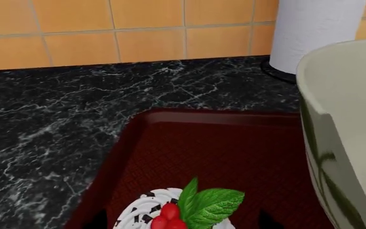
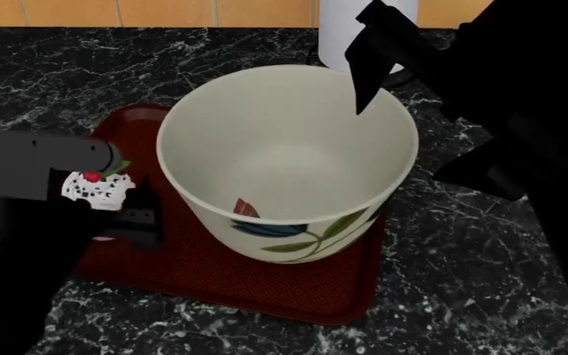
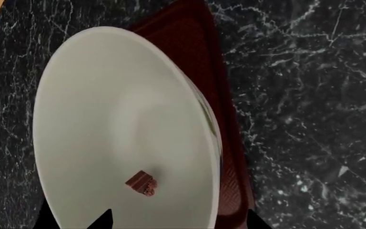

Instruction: Pick up the bowl with cake and place it on the tray. Pick up the cupcake and place it on the tray.

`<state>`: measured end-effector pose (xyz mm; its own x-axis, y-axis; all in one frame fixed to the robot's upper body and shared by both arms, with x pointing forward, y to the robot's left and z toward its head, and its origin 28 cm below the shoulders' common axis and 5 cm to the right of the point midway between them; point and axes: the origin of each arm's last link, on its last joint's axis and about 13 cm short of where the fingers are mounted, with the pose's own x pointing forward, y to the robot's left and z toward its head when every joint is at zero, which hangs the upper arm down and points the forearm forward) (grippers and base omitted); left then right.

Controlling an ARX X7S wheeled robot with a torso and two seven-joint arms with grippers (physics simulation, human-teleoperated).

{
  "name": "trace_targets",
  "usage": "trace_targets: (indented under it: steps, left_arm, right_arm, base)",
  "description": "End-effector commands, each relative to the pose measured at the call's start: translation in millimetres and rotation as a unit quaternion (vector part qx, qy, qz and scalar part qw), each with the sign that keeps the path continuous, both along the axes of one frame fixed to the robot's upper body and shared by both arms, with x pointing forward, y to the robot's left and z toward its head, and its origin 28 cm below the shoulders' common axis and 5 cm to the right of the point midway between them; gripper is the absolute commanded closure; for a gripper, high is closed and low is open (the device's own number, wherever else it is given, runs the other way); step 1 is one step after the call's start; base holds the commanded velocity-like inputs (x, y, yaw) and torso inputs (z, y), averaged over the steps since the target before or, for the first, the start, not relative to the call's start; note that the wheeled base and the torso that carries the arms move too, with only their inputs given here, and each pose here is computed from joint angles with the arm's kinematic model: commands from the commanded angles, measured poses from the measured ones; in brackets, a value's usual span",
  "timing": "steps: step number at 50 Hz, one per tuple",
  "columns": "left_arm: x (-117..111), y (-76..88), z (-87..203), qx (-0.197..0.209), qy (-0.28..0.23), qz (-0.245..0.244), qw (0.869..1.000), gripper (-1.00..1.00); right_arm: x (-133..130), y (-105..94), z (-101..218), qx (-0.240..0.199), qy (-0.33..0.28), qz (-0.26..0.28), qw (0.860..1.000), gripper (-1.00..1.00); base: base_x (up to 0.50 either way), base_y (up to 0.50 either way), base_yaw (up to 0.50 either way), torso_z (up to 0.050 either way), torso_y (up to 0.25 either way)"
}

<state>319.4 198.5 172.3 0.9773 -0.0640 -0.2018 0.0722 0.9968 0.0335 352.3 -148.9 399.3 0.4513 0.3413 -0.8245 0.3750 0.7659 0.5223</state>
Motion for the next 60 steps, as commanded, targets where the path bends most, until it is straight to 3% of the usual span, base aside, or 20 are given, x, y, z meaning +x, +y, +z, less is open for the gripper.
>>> trace_targets:
  steps: [1, 9, 23, 37, 38, 50, 60]
  left_arm:
    - [-3, -3.5, 20, -0.025, -0.019, -0.013, 0.999, -1.00]
    - [-15, -3.2, 43, -0.024, -0.043, -0.013, 0.999, -1.00]
    - [-60, 1.1, 85, -0.025, -0.107, -0.018, 0.994, -1.00]
    - [-92, 14.6, 88, -0.043, -0.146, -0.023, 0.988, -1.00]
    - [-94, 15.8, 88, -0.044, -0.147, -0.023, 0.988, -1.00]
    - [-139, 41.1, 91, -0.083, -0.202, -0.020, 0.976, -1.00]
    - [-183, 50.0, 96, -0.096, -0.254, -0.023, 0.962, -1.00]
  right_arm:
    - [0, 2.6, 5, 0.019, -0.013, 0.002, 1.000, -1.00]
    - [0, 4.0, 6, 0.016, -0.014, 0.004, 1.000, -1.00]
    - [-4, 5.3, 15, 0.002, -0.022, 0.006, 1.000, -1.00]
    - [-13, -3.4, 21, -0.019, -0.061, 0.014, 0.998, -1.00]
    - [-17, -10.6, 20, -0.015, -0.066, -0.002, 0.998, -1.00]
    - [-87, -5.9, 10, -0.043, -0.141, 0.006, 0.989, -1.00]
    - [-119, 3.6, 9, -0.078, -0.174, 0.003, 0.982, -1.00]
  base:
    - [0.00, 0.00, 0.00, 0.000, 0.000]
    - [0.00, 0.00, 0.00, 0.000, 0.000]
    - [0.00, 0.00, 0.00, 0.000, 0.000]
    - [0.00, 0.00, 0.00, 0.000, 0.000]
    - [0.00, 0.00, 0.00, 0.000, 0.000]
    - [0.00, 0.00, 0.00, 0.000, 0.000]
    - [0.00, 0.00, 0.00, 0.000, 0.000]
